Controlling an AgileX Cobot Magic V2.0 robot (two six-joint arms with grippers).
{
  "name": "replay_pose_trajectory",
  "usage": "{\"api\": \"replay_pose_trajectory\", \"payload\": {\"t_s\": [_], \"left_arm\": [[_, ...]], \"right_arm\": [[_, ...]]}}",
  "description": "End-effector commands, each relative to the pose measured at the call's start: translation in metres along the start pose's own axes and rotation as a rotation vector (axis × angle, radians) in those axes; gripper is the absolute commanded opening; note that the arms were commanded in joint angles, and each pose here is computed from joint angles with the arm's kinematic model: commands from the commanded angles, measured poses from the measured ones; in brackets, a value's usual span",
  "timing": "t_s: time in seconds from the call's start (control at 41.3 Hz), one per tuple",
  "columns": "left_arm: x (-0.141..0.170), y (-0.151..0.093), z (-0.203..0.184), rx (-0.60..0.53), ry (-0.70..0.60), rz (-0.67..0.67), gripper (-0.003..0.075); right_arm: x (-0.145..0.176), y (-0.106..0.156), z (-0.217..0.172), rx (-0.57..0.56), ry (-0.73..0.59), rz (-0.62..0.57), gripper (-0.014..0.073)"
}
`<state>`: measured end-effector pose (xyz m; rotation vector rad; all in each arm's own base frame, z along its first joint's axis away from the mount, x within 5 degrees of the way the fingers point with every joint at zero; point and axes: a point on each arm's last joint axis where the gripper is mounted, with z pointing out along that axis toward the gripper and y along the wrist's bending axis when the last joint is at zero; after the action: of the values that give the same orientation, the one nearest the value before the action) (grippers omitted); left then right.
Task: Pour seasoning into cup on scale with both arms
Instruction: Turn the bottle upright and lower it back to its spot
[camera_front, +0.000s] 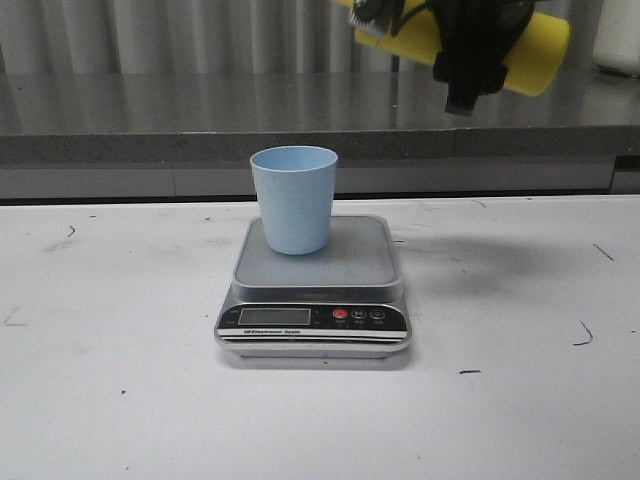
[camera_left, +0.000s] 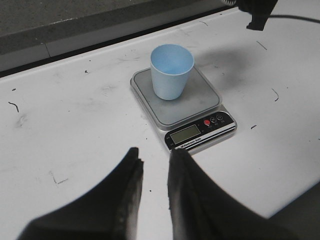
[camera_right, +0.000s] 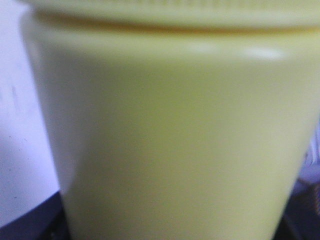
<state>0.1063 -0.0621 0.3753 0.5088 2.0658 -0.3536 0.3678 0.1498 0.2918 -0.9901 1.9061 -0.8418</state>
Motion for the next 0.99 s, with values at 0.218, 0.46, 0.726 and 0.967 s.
{"api": "replay_pose_trajectory", "payload": {"t_s": [0.218,0.46,0.726,0.967], "left_arm": [[-0.013,-0.002,-0.006,0.016,-0.102,-0.004,0.0134],[-0.013,-0.002,-0.006,0.016,-0.102,-0.004,0.0134],[-0.013,-0.002,-0.006,0.016,-0.102,-0.004,0.0134],[-0.013,-0.002,-0.006,0.016,-0.102,-0.004,0.0134]], "right_arm": [[0.035,-0.052,-0.034,-0.074,-0.097,0.459,0.034],[0.089,-0.029,-0.025,-0.214,-0.224,0.664,0.034],[0.136,0.01,-0.008,-0.367,-0.426,0.818,0.034],[0.159,0.024,0.019,-0.305,-0.52,0.903,0.034]]}}
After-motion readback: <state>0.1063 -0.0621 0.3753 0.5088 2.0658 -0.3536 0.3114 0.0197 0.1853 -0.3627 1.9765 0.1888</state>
